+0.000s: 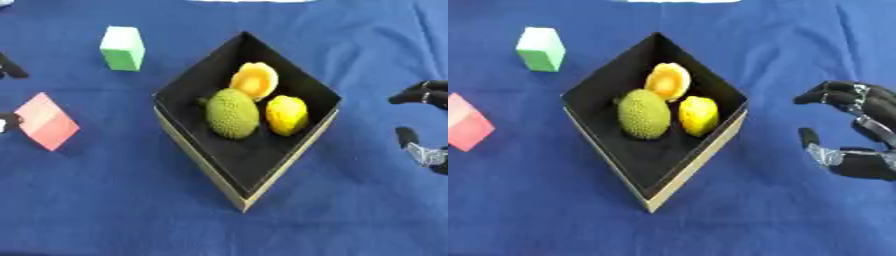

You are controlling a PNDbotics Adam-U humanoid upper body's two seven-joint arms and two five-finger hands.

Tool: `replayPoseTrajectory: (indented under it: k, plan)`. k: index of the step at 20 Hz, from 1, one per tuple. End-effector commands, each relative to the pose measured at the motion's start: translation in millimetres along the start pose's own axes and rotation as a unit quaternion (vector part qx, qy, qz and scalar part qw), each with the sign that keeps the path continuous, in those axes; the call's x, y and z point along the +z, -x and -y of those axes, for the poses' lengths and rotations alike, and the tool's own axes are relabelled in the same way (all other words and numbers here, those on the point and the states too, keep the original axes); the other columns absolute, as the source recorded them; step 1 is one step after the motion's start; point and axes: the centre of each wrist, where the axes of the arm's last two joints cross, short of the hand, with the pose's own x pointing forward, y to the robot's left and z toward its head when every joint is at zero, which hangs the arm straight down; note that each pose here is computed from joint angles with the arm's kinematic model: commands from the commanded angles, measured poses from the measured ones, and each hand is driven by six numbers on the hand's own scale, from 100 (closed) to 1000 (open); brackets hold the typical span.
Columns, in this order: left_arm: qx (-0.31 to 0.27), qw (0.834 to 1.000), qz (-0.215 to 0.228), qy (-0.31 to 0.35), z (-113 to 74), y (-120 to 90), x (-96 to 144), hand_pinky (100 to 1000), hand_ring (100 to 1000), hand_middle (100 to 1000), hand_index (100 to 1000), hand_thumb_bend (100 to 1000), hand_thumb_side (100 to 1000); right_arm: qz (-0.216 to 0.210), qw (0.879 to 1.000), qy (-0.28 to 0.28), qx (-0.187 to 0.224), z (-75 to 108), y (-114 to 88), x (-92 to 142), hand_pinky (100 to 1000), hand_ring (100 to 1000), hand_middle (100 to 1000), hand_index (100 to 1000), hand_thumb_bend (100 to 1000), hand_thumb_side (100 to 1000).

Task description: Pick up objects on the table and place them in the box.

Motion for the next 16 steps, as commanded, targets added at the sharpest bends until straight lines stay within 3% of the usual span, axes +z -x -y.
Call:
replayPoseTrajectory:
  k: [1, 7, 8, 9, 11, 16]
  plan:
    - [-0.012, 1.000, 0.003, -0.011, -10.4, 2.8, -4.7, 888, 833, 819, 925, 334, 511, 0.006, 1.000, 0.013, 0.006, 9.8, -1.2, -2.7, 832, 775, 715, 824, 100, 435]
    - [-0.018, 0.999, 0.019, 0.026, -11.3, 7.4, -19.7, 901, 851, 833, 915, 365, 344, 0.006, 1.000, 0.021, -0.002, 9.6, -2.1, -4.5, 831, 771, 711, 823, 100, 436]
    - [-0.014, 0.999, 0.020, 0.030, -11.3, 8.5, -21.0, 900, 851, 834, 920, 369, 371, 0.006, 1.000, 0.021, -0.003, 9.4, -2.3, -4.8, 830, 770, 710, 822, 100, 430]
    - [-0.008, 0.999, 0.018, 0.031, -11.6, 9.7, -21.7, 897, 849, 827, 928, 411, 480, 0.007, 1.000, 0.022, -0.004, 9.2, -2.5, -5.2, 830, 769, 709, 821, 100, 437]
    - [-0.002, 1.000, 0.006, 0.028, -12.5, 11.6, -22.3, 889, 842, 807, 937, 451, 594, 0.007, 1.000, 0.023, -0.006, 8.9, -3.0, -6.0, 829, 768, 707, 820, 100, 437]
    - [0.000, 0.999, -0.033, 0.019, -9.3, 17.0, -23.3, 883, 838, 803, 912, 463, 572, 0.007, 1.000, 0.028, -0.011, 8.6, -3.8, -7.5, 828, 760, 704, 817, 100, 440]
